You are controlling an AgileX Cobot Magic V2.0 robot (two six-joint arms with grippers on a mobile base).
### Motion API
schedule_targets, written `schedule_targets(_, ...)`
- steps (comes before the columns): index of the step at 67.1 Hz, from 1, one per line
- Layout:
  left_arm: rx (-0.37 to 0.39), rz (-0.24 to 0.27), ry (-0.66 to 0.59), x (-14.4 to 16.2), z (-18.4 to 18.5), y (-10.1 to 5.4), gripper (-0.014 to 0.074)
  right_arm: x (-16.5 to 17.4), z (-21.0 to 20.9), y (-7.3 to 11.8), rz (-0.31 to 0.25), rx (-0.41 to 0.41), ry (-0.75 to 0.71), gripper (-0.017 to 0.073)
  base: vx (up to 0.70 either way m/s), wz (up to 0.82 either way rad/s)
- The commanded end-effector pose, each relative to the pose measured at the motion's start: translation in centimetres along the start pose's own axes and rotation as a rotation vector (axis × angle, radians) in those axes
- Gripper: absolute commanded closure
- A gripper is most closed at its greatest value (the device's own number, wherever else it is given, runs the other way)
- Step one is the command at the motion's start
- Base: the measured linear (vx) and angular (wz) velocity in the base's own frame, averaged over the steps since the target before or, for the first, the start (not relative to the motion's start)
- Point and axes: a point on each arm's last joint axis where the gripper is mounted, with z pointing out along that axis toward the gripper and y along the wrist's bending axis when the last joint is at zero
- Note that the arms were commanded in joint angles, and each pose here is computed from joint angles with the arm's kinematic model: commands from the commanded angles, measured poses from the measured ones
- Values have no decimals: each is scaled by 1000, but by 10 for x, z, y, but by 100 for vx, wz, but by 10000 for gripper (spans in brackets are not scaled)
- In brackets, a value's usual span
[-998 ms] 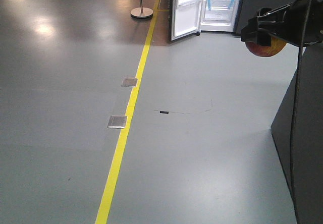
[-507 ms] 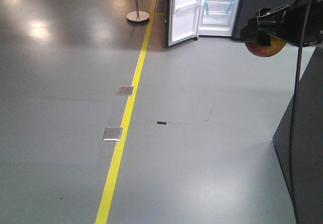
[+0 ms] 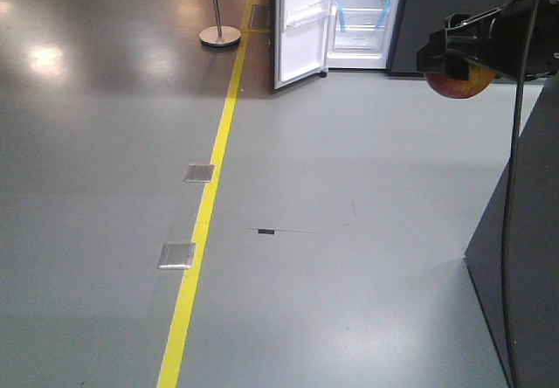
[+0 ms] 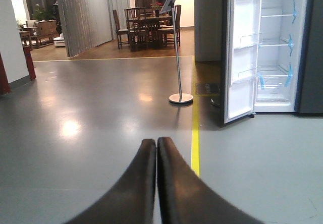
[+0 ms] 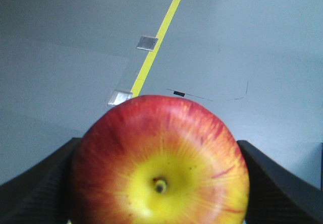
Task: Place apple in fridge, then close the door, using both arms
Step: 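Drive toward the open white refrigerator carrying the apple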
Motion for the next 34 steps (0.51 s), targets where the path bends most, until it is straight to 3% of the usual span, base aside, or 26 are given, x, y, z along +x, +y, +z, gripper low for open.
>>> schedule_targets(1, 27, -2, -63, -1, -1, -2, 601, -17, -21, 4, -16, 3, -135, 454, 20, -9)
schedule_targets(34, 27, -2, -63, -1, -1, -2, 601, -17, -21, 4, -16, 3, -135, 454, 20, -6)
